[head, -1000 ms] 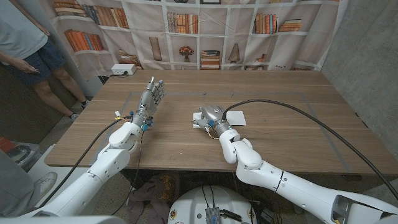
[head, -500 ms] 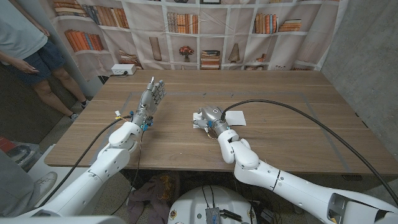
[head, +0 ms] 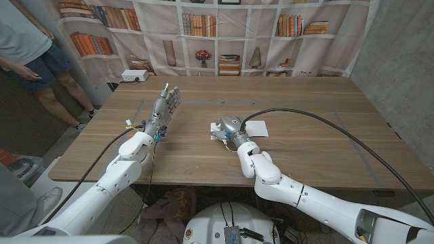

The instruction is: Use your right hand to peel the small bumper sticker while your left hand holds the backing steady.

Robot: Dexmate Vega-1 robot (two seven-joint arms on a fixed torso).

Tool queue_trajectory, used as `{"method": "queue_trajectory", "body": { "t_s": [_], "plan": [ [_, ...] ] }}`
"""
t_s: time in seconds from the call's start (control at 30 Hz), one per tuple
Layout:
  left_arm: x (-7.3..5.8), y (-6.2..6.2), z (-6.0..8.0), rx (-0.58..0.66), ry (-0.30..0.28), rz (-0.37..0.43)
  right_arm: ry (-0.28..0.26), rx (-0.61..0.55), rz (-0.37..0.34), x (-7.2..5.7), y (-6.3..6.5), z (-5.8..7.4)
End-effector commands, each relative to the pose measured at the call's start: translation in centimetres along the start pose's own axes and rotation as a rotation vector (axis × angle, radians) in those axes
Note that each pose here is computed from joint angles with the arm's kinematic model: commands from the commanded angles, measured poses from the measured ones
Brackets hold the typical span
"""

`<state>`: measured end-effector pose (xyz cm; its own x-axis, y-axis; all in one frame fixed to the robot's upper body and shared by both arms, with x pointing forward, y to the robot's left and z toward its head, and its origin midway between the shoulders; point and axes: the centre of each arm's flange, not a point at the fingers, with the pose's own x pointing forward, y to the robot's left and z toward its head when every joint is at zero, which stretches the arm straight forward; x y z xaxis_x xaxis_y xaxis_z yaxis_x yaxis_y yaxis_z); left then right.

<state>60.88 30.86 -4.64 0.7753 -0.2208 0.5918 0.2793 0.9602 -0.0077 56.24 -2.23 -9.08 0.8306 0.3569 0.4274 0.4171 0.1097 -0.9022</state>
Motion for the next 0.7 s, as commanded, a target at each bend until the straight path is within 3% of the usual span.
{"method": "queue_trajectory", "body": {
  "t_s": [0.03,0.7],
  "plan": [
    [-0.22,0.23,-0.05,-0.001,0.003,0.007,0.004,-0.021,0.017,0.09,0.48,-0.18],
    [0.3,0.13,-0.12,-0.006,-0.001,0.005,0.001,-0.022,0.027,0.17,0.8,-0.38]
  ]
}}
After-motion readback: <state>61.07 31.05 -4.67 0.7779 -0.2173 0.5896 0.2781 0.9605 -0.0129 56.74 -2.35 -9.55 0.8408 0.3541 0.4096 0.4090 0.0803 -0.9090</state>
